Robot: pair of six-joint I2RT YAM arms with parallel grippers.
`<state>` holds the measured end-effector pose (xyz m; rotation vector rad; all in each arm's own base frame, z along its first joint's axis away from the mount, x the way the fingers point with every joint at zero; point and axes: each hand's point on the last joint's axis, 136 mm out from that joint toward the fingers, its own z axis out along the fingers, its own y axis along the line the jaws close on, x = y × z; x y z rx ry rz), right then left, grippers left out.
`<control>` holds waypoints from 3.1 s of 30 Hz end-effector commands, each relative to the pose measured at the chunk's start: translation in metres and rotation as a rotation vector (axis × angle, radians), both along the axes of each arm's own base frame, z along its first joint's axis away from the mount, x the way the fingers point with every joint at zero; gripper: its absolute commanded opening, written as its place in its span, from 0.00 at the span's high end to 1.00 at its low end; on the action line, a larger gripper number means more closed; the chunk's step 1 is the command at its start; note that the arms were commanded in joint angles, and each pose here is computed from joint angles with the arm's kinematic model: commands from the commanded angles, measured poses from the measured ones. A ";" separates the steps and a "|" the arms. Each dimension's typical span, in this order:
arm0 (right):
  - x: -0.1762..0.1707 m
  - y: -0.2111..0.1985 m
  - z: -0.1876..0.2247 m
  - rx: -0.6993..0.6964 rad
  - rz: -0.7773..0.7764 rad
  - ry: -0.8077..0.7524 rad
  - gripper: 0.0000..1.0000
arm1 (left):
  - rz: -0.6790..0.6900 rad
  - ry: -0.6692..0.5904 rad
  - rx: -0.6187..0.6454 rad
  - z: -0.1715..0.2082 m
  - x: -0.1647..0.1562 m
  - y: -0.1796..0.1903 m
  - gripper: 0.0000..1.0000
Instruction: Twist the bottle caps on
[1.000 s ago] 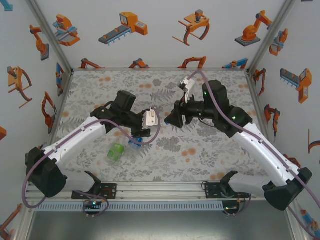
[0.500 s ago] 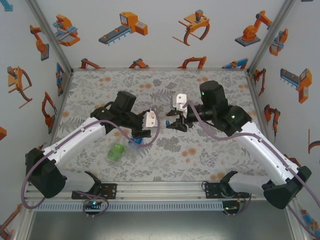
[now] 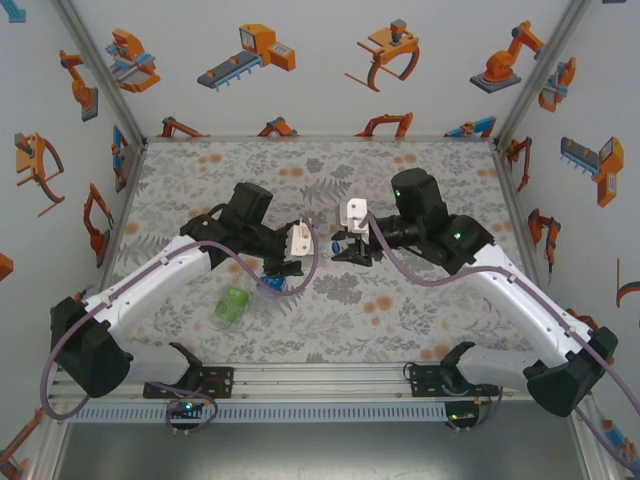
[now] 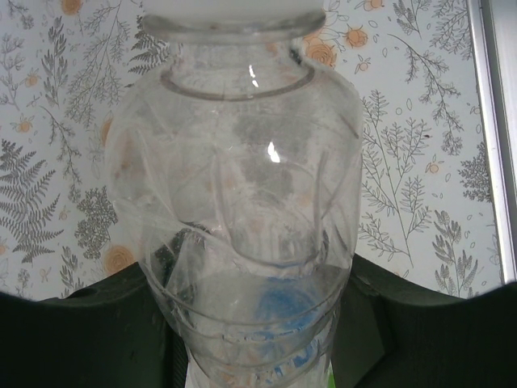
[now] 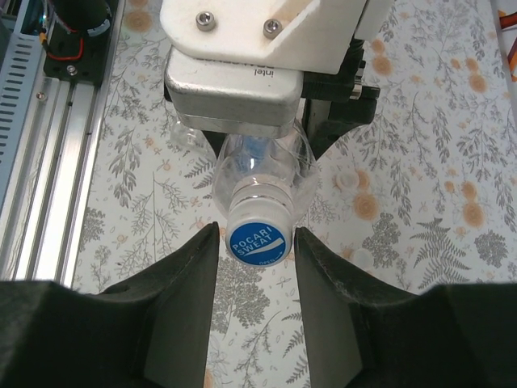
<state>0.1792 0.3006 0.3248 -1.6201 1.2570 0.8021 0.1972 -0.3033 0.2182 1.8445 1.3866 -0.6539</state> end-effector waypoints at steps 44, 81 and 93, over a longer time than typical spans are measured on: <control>0.087 -0.026 -0.036 0.367 -0.979 1.326 0.60 | 0.045 -0.059 -0.008 0.001 0.012 -0.003 1.00; 0.001 -0.005 0.001 0.096 0.013 -0.061 0.53 | -0.015 -0.038 -0.014 0.004 -0.003 -0.004 1.00; 0.003 -0.001 -0.011 0.077 0.022 -0.028 0.60 | -0.017 -0.037 -0.013 0.003 -0.004 -0.003 1.00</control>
